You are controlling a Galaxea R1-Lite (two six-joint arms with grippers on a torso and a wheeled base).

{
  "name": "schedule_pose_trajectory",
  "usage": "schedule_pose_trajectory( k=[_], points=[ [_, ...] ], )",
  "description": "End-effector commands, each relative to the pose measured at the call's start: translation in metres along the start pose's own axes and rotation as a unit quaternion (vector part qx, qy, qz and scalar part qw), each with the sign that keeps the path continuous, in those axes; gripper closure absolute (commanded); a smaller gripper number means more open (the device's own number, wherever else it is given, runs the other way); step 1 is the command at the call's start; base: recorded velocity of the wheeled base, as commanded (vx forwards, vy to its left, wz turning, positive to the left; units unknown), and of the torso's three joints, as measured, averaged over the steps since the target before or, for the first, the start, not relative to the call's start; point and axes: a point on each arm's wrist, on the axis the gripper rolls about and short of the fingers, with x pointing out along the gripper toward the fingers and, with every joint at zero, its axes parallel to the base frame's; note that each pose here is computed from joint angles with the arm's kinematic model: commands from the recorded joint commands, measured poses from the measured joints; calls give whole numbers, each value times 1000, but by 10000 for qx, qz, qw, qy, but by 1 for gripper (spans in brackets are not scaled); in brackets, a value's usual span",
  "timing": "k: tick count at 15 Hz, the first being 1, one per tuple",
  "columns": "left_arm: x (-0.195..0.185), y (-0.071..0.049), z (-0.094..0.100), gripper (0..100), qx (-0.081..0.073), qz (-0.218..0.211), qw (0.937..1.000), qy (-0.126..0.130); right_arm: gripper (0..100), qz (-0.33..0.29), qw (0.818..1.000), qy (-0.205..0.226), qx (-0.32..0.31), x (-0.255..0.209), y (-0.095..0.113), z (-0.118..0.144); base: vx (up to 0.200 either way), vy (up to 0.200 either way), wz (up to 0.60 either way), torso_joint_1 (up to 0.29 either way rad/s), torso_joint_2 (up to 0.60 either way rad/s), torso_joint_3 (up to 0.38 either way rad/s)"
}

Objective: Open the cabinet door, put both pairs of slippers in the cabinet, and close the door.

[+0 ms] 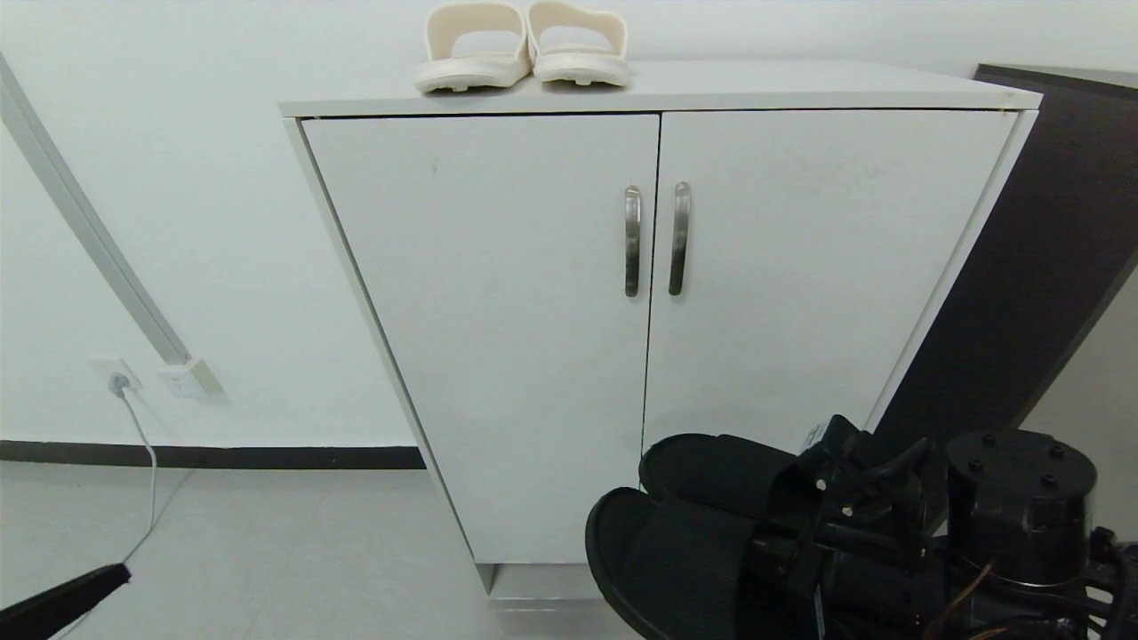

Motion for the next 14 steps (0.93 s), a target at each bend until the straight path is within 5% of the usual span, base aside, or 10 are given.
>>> schedule_pose_trajectory(
  k=[1, 4, 8, 14],
  points=[
    [37, 7, 21, 0, -89, -417, 9986, 316, 100, -4, 10000, 63, 10, 3, -1, -3, 0, 0, 0, 0, 0, 0],
    [56, 1, 48, 0, -19, -1027, 9945, 193, 100, 11, 10000, 63, 10, 2, 0, -3, 0, 0, 0, 0, 0, 0],
    [81, -31, 87, 0, -608, -2319, 9705, 272, 100, 27, 10000, 78, 13, 2, 0, -3, 0, 0, 0, 0, 0, 0],
    [166, -60, 90, 0, -509, -3033, 9515, 122, 100, 19, 10000, 71, 2, 2, 0, -3, 0, 0, 0, 0, 0, 0]
  ],
)
